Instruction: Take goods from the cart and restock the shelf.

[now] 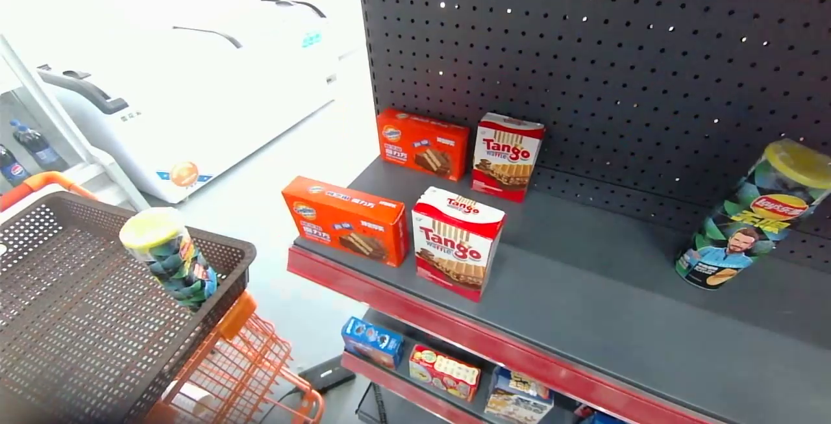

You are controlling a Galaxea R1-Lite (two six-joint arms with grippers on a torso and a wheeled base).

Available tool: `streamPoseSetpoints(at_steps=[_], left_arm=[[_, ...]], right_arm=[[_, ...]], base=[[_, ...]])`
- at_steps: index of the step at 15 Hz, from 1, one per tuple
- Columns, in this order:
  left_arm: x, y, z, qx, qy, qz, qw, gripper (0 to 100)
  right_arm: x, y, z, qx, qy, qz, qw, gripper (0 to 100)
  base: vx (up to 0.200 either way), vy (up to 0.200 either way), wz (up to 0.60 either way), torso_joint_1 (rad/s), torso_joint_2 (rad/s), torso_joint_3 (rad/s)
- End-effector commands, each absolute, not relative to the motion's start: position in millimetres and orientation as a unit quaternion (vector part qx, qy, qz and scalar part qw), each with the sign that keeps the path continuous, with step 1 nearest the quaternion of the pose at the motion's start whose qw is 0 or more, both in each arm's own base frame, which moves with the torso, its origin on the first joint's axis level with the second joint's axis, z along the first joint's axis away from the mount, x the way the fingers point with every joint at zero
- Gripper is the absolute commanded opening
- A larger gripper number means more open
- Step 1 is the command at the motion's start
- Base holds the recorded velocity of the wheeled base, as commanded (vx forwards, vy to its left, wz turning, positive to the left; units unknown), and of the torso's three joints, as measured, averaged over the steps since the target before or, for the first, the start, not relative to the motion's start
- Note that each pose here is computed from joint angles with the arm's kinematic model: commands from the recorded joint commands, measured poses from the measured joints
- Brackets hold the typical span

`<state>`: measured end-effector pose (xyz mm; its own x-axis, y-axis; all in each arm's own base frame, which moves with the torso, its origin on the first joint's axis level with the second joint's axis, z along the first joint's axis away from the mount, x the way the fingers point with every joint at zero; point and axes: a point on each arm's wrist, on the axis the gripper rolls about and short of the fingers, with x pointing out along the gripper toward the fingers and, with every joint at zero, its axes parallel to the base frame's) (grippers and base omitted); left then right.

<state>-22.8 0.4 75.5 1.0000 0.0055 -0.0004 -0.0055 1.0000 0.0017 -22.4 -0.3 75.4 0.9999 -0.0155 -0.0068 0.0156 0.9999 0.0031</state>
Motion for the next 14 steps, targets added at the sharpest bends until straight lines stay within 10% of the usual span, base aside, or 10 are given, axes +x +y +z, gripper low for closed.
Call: streamPoseSetpoints(at_steps=[1, 5, 9, 14], left_arm=[[-23, 0, 75, 0.001, 0.000, 0.002, 1.000, 100], [-29, 1, 95, 0.026, -0.029, 0.005, 0.999, 100], [-8, 4, 148, 0.039, 0.089, 0.080, 0.992, 100], [52, 4, 161, 0.033, 0.171, 0.080, 0.981, 100]], right_arm=[[-22, 0, 75, 0.002, 0.004, -0.008, 1.000, 100], [-22, 0, 75, 0.002, 0.004, -0.008, 1.000, 100], [-22, 0, 75, 0.002, 0.004, -0.008, 1.000, 100], [-22, 0, 75, 0.002, 0.004, -0.008, 1.000, 100]], base=[[0.000, 0.000, 0.00, 0.000, 0.00, 0.000], [0.000, 0.000, 0.00, 0.000, 0.00, 0.000], [0.000, 0.000, 0.00, 0.000, 0.00, 0.000], [0.000, 0.000, 0.00, 0.000, 0.00, 0.000]])
